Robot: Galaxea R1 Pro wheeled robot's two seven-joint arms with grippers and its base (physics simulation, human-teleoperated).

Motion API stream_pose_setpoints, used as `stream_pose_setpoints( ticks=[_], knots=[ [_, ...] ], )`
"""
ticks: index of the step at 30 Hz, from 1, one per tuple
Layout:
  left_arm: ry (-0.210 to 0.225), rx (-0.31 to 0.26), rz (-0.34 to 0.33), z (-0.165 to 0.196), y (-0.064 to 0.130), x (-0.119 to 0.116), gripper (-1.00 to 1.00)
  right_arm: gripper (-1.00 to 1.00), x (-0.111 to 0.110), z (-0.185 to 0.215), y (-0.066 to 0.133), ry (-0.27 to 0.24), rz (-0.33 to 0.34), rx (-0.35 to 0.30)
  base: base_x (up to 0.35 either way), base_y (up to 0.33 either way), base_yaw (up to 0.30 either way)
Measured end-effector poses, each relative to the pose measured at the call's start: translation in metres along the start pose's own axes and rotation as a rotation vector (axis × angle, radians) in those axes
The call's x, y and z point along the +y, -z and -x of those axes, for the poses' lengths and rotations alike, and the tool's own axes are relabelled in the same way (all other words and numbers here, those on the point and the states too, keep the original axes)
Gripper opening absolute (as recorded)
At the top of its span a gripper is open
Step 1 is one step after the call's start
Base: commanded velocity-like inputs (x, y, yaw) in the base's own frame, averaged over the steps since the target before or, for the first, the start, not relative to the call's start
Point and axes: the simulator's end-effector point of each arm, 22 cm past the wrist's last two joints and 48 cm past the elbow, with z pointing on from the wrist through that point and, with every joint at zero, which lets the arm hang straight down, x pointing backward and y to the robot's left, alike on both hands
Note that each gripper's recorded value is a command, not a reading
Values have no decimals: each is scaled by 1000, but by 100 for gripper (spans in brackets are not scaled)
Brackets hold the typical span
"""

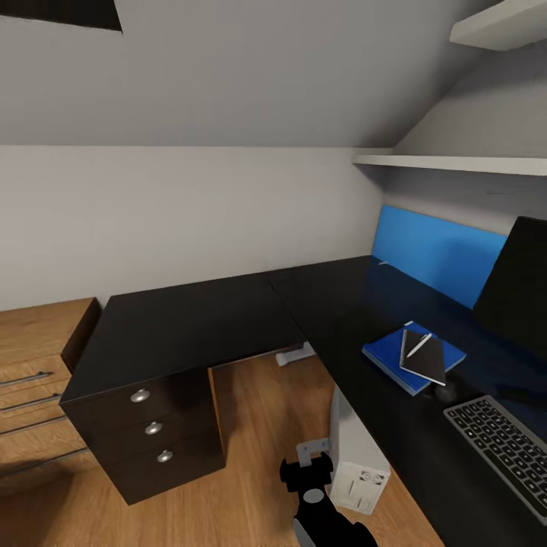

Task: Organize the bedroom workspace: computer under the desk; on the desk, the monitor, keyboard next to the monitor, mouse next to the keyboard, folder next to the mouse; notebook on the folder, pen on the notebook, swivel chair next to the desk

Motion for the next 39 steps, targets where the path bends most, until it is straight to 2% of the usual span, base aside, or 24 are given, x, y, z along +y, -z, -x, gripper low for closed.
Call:
stream_pose_setpoints(
  ticks=[6, 9, 15, 20, 21, 24, 26, 27, 32, 39],
  knots=[
    [0, 2, -2, 8, 6, -2, 100, 100, 2, 2, 6, 27, 12, 7, -13, 0, 0],
    [0, 5, -1, 11, 10, -2, 100, 100, 18, 5, 12, 96, 65, -9, -3, 0, 0],
    [1, 13, 4, 17, 16, -1, 100, 100, 27, 9, 21, 143, 99, -19, -1, 0, 0],
    [-9, 63, 6, 12, 22, -1, 100, 100, 25, 18, 25, 119, 102, -65, 0, 0, 0],
    [-20, 110, 7, 3, 23, -1, 100, 100, 18, 15, 24, 95, 90, -98, 0, 0, 0],
    [-30, 158, 7, -4, 28, -1, 100, 100, 3, 3, 24, 55, 63, -123, 0, 0, 0],
    [-37, 192, 6, -8, 31, -2, 100, 100, -17, -18, 25, 13, 25, -128, 0, 0, 0],
    [-39, 209, 5, -11, 33, -2, 100, 100, -33, -44, 28, -11, -7, -116, 0, 0, 0],
    [-43, 220, 5, -7, 39, -3, 100, 100, -51, -78, 40, 3, -33, -71, 0, 0, 0],
    [-45, 224, 4, 0, 46, -5, 100, 100, -62, -97, 55, 7, -49, -40, 0, 0, 0]
  ],
)
